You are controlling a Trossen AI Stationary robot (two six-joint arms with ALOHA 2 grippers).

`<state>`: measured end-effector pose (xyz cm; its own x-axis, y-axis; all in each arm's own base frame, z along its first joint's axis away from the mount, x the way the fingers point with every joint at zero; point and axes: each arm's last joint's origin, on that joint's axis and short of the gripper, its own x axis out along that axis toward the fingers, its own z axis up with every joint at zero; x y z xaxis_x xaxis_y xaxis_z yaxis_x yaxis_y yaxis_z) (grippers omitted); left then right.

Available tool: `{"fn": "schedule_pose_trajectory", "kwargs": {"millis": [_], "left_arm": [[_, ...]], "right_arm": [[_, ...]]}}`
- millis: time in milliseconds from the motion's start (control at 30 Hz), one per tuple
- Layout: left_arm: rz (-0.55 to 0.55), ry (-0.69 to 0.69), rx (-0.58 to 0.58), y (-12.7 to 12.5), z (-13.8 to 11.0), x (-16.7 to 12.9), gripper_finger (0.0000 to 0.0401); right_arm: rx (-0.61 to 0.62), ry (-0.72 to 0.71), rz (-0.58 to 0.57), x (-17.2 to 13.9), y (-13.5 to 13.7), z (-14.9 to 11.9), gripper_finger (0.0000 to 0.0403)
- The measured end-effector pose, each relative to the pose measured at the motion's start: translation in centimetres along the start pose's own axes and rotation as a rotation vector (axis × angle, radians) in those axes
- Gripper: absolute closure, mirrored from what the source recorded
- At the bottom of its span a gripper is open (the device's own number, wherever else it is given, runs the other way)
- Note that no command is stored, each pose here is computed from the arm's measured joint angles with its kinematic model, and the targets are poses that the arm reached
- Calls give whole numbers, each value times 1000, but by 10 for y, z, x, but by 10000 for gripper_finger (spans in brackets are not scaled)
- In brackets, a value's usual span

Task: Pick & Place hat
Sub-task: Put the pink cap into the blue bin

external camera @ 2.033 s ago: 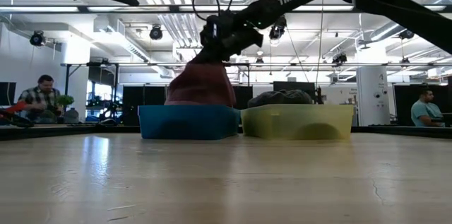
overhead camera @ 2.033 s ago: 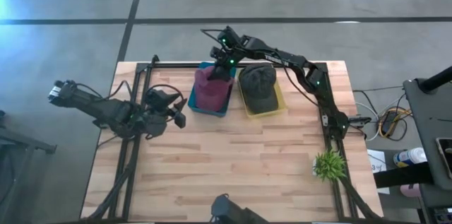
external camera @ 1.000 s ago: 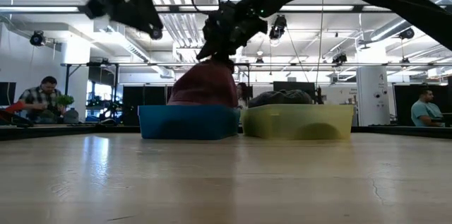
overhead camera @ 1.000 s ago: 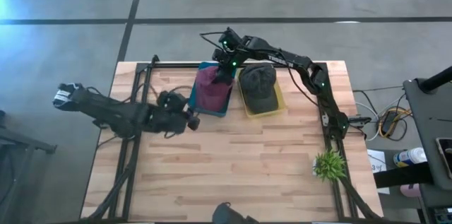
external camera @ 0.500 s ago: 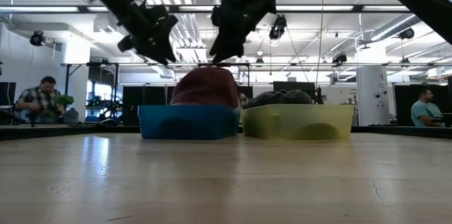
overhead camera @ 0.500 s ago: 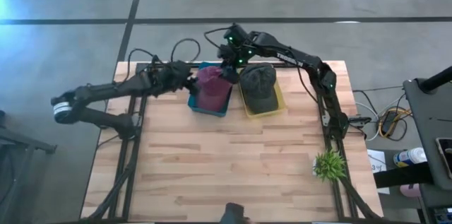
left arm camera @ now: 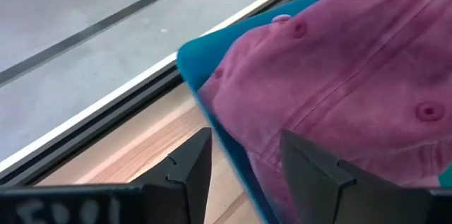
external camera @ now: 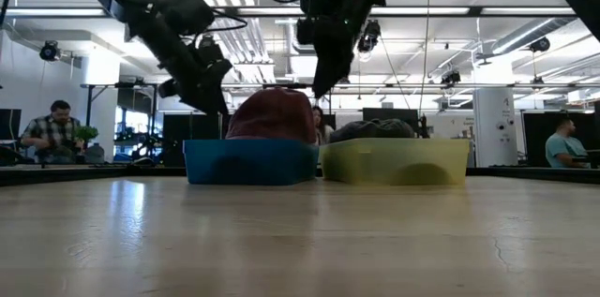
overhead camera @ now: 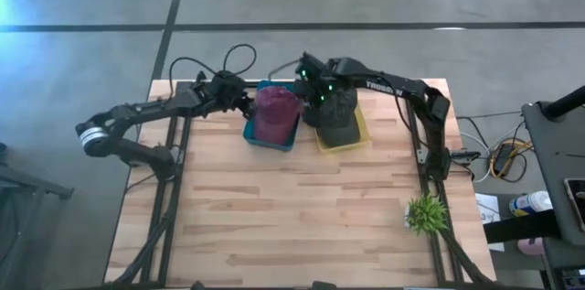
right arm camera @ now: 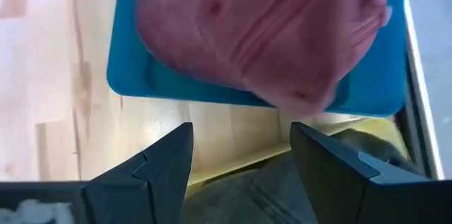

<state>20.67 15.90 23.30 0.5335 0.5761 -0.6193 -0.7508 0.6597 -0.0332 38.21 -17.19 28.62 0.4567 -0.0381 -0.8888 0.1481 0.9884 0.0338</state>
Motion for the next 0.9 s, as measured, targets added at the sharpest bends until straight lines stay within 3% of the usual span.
{"fn": "schedule_pose_trajectory", "kwargs": {"millis": [233, 533, 900], "left_arm": [[-31, 41, 57, -3, -5, 17, 240], [-94, 114, 59, -9, -17, 40, 240], [-121, 67, 24, -12, -8, 15, 240]], "right_arm": [[45, -81, -66, 35, 4, -19, 172], [32, -137, -81, 83, -3, -21, 172], [48, -102, -72, 102, -7, -20, 172]]}}
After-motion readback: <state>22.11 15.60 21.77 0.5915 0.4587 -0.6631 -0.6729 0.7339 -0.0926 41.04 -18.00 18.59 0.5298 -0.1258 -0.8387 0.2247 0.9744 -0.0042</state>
